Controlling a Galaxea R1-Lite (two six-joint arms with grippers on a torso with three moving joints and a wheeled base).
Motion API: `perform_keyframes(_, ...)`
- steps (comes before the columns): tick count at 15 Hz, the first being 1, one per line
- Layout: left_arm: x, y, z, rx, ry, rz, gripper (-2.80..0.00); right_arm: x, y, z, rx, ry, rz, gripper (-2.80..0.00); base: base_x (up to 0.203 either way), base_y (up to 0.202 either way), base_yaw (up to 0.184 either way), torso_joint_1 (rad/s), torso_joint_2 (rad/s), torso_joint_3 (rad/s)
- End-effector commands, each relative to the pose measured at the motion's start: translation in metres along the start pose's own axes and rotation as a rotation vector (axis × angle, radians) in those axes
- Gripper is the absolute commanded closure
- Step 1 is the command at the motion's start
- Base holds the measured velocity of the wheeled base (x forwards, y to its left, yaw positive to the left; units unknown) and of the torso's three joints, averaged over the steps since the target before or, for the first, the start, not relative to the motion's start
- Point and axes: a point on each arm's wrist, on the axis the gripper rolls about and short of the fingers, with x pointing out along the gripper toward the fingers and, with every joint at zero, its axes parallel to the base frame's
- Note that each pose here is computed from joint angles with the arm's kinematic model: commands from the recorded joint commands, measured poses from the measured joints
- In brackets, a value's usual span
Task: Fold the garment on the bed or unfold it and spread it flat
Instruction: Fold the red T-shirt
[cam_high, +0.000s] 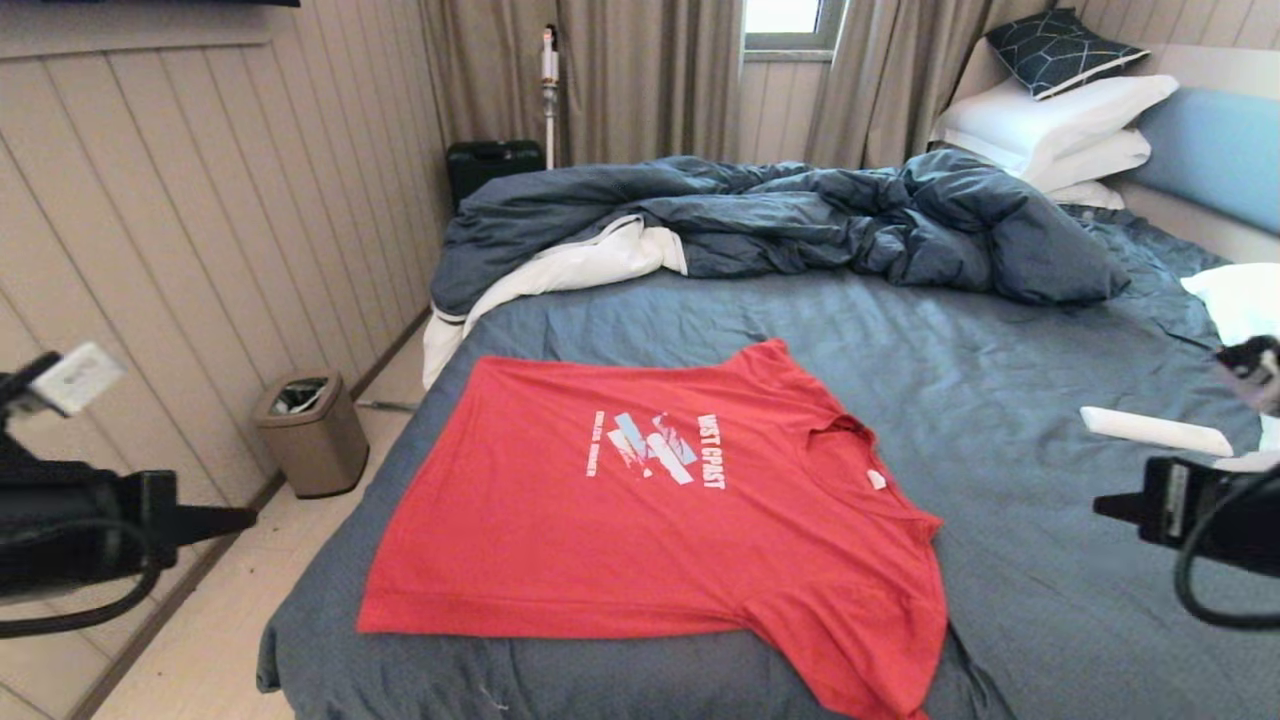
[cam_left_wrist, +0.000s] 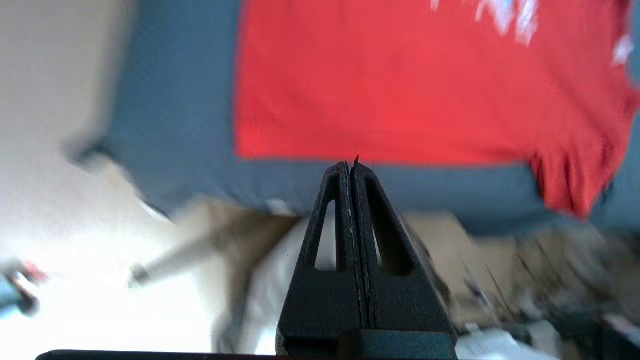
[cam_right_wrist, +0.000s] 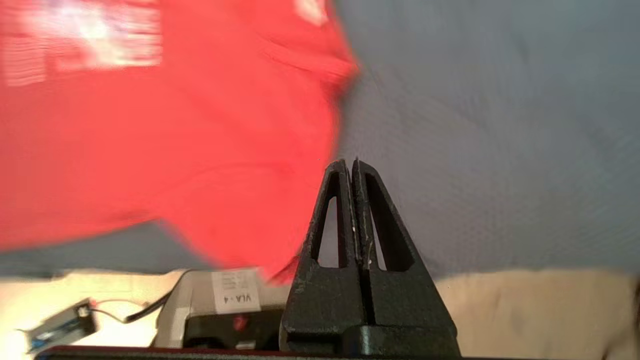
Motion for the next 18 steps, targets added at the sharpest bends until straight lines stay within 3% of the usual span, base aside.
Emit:
perform_keyframes(1, 0.074, 0.022, 0.005, -0.086, 0.245, 0.01, 0.0, 0.067, -0.031, -0.004, 0.098, 0.227, -0.081, 0.0, 0.0, 0.0, 0.0, 0.0, 0.0, 0.0)
perform_keyframes(3, 0.106, 0.023, 0.006, -0.091, 0.305, -0.026, 0.0, 0.09, -0.048, -0.018, 0.101, 0.344, -0.077, 0.0, 0.0, 0.0, 0.0, 0.0, 0.0, 0.0)
perform_keyframes(6, 0.114, 0.019, 0.008, -0.072, 0.282, -0.058, 0.0, 0.117, -0.046, -0.04, 0.048, 0.484, -0.043, 0.0, 0.0, 0.0, 0.0, 0.0, 0.0, 0.0)
perform_keyframes(7, 0.114, 0.019, 0.007, -0.073, 0.28, -0.057, 0.0, 0.12, -0.041, -0.045, 0.028, 0.51, -0.028, -2.8, 0.0, 0.0, 0.0, 0.0, 0.0, 0.0)
perform_keyframes(11, 0.12, 0.022, 0.004, -0.069, 0.268, -0.059, 0.0, 0.122, -0.018, -0.052, -0.024, 0.531, 0.035, -2.8, 0.0, 0.0, 0.0, 0.0, 0.0, 0.0)
perform_keyframes(15, 0.125, 0.023, 0.005, -0.062, 0.251, -0.059, 0.0, 0.134, 0.0, -0.046, -0.011, 0.438, 0.081, -2.8, 0.0, 0.0, 0.0, 0.0, 0.0, 0.0)
perform_keyframes(18, 0.134, 0.026, 0.006, -0.061, 0.252, -0.055, 0.0, 0.15, 0.008, -0.047, -0.013, 0.459, 0.091, -2.8, 0.0, 0.0, 0.0, 0.0, 0.0, 0.0)
